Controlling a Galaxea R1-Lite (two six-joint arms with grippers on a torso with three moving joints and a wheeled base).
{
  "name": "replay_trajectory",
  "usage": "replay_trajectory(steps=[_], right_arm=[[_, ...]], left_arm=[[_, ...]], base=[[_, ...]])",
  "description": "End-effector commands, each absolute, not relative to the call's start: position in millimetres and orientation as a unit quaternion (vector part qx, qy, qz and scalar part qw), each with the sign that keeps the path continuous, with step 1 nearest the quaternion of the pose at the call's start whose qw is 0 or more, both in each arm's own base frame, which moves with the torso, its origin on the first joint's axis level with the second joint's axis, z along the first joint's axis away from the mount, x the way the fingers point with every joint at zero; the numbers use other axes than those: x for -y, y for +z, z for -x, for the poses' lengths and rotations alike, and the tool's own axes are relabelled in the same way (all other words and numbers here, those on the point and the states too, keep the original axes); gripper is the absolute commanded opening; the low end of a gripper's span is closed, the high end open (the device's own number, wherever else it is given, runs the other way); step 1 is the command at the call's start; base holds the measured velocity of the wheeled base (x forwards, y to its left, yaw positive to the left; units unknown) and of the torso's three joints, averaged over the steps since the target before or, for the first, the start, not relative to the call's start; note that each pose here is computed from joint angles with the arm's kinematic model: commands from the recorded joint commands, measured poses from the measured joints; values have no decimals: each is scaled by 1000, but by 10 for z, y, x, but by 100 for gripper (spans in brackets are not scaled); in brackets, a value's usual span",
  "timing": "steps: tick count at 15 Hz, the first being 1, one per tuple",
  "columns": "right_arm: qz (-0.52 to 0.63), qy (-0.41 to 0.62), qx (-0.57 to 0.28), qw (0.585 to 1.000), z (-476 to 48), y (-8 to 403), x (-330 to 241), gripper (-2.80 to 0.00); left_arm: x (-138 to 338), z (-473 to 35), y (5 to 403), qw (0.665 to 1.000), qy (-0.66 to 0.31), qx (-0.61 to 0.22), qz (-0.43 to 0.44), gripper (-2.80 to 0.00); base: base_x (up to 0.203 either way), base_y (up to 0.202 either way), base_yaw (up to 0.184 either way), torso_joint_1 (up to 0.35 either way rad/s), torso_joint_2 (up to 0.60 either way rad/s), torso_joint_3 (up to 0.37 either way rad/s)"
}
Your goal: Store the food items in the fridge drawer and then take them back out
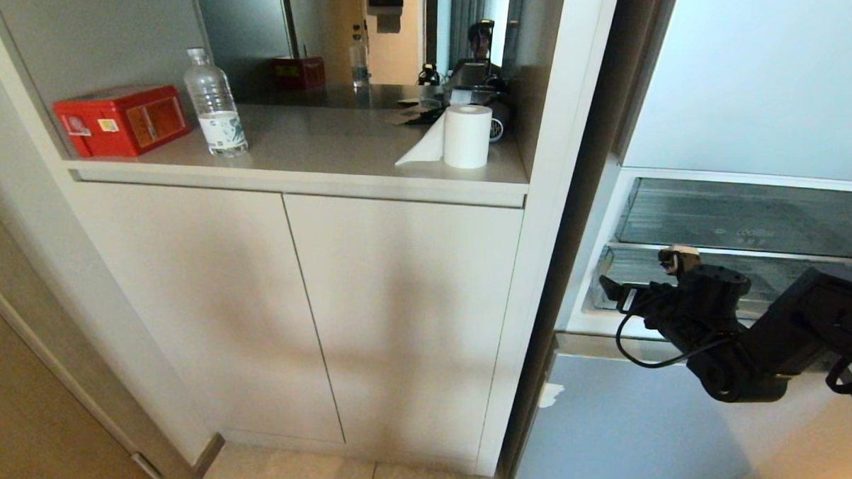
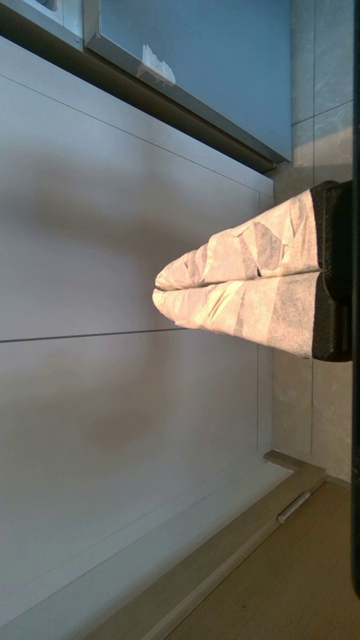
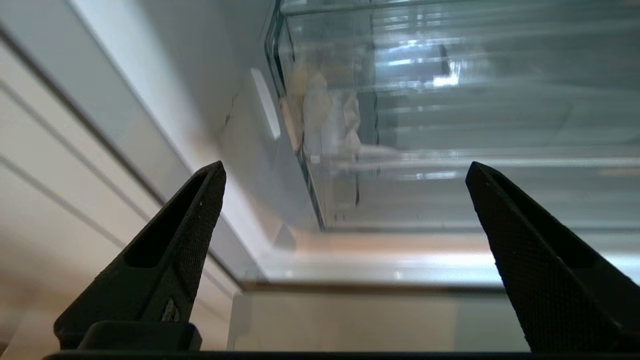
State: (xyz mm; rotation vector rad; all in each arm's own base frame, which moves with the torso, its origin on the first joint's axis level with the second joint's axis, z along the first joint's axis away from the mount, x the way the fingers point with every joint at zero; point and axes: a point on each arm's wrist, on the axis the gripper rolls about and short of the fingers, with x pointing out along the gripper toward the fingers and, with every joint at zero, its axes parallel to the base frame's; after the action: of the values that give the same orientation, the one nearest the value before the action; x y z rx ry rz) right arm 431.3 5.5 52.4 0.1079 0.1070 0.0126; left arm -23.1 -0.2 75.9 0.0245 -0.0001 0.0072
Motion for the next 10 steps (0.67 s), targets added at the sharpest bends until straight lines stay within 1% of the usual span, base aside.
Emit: replay_trajectory(steps=[1, 10], right_arm=[[-54, 7, -47, 997, -4392, 472, -66, 0], [-53, -8, -11, 998, -4678, 432, -72, 0]], left_arm=[[2, 230, 759, 1000, 4, -1, -12, -280], [2, 230, 757, 1000, 4, -1, -12, -280]], base=[[0, 0, 0, 0, 0, 0], [0, 0, 0, 0, 0, 0]])
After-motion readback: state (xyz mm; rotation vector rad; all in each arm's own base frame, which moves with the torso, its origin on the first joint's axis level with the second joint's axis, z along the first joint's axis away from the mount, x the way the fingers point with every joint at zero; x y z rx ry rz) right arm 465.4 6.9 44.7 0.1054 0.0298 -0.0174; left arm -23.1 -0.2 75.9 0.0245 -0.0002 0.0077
